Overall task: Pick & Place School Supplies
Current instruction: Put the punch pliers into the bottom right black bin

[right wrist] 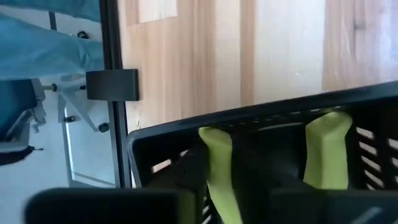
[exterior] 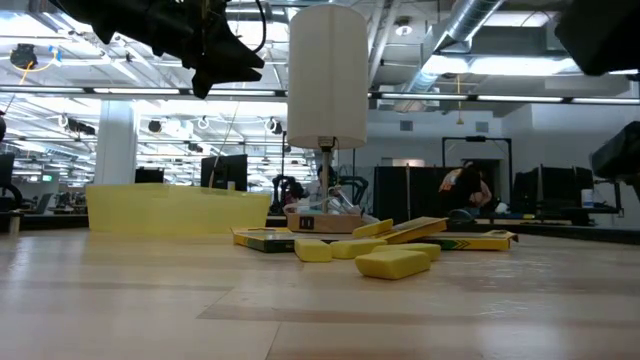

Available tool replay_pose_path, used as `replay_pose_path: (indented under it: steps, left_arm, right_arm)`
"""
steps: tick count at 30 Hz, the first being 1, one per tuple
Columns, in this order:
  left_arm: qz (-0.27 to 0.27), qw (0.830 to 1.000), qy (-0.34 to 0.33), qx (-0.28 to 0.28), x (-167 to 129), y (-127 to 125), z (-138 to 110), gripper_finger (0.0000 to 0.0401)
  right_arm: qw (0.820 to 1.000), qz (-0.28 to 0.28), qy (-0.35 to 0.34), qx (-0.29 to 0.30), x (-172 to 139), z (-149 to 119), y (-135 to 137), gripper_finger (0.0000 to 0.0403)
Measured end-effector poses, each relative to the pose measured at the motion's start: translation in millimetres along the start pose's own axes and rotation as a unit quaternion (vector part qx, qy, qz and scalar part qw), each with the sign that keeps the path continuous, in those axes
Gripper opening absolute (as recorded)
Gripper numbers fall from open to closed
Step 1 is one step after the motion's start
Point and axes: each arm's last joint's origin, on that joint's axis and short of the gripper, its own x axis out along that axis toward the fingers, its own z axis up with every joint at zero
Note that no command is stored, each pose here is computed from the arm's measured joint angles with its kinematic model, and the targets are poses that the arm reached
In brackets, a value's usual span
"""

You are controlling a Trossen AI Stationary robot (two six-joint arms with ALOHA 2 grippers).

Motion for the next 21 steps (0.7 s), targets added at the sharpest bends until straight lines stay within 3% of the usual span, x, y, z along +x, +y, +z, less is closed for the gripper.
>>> replay_pose_path:
  steps: [6, 10, 15, 21]
  left_arm:
    - [0.0, 1.0, 0.0, 0.0, 0.0, 0.0, 0.0, 0.0117]
    - [-0.002, 1.0, 0.001, 0.0, 0.0, -0.1, 0.0, 0.0117]
    - [-0.002, 1.0, 0.0, 0.0, 0.0, -0.2, 0.2, 0.0117]
    - [-0.002, 1.0, -0.003, -0.001, 0.0, -0.3, 0.6, 0.0117]
  right_arm:
    - [0.999, 0.018, 0.02, 0.033, -0.7, 3.0, -3.9, 0.0162]
    - [0.998, 0.035, 0.024, 0.042, -5.0, 8.3, -6.6, 0.0204]
    - [0.998, 0.048, 0.005, 0.046, -23.5, 17.3, -11.7, 0.0225]
    - [0.998, 0.044, -0.01, 0.05, -57.8, 21.1, -21.6, 0.0219]
